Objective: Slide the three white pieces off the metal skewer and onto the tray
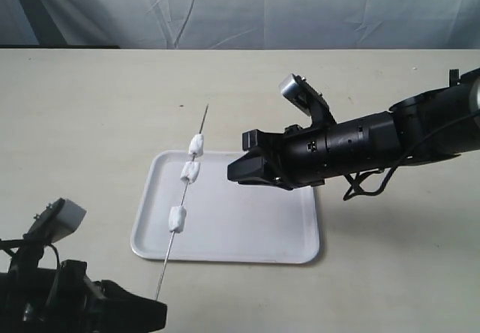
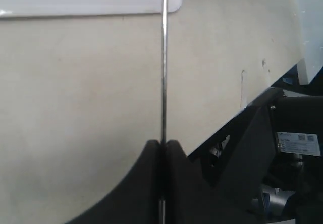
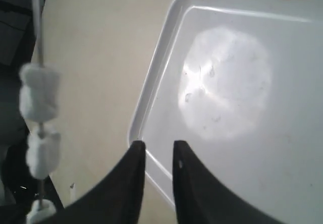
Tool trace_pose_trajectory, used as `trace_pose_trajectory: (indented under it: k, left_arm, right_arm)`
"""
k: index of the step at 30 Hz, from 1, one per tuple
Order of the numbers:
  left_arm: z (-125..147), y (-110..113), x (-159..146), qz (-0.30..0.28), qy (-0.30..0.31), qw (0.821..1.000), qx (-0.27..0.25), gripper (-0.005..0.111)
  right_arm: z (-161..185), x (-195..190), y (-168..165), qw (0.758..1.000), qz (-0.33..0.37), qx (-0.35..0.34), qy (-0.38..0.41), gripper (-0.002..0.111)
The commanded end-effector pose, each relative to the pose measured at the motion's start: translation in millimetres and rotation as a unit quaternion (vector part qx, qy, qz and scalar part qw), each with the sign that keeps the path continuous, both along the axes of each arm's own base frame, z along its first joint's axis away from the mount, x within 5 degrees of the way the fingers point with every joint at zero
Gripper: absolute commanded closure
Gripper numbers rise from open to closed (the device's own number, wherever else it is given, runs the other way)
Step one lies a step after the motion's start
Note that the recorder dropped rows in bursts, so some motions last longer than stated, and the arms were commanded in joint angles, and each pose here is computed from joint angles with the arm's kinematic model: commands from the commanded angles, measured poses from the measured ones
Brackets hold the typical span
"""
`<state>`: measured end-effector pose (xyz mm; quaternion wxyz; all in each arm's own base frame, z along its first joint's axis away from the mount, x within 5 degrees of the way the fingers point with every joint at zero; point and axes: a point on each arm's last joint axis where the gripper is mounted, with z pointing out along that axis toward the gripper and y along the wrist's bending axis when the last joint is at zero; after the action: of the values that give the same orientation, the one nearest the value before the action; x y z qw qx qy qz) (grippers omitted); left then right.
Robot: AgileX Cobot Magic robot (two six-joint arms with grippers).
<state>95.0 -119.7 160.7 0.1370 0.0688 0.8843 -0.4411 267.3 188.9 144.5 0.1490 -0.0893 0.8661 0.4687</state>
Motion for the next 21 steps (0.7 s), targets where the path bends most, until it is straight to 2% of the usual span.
trace_pose_trajectory:
  k: [1,12,17,21]
  left_arm:
    - [-16,10,-14,0.013,0.026,0.999,0.025,0.107]
    - [-19,11,-19,-0.006,0.021,0.999,0.027,0.107]
    - [-17,10,-17,-0.005,0.017,1.000,0.024,0.107]
    - [-8,4,-9,0.000,0.014,1.000,0.005,0.107]
  right_arm:
    - [6,6,3,1.000,-0.013,0.015,0.010,0.072]
    - [4,5,4,0.999,-0.007,0.023,0.020,0.073]
    - [13,3,11,0.998,0.021,0.060,0.020,0.073]
    - [14,8,24,1.000,0.006,0.022,-0.003,0.073]
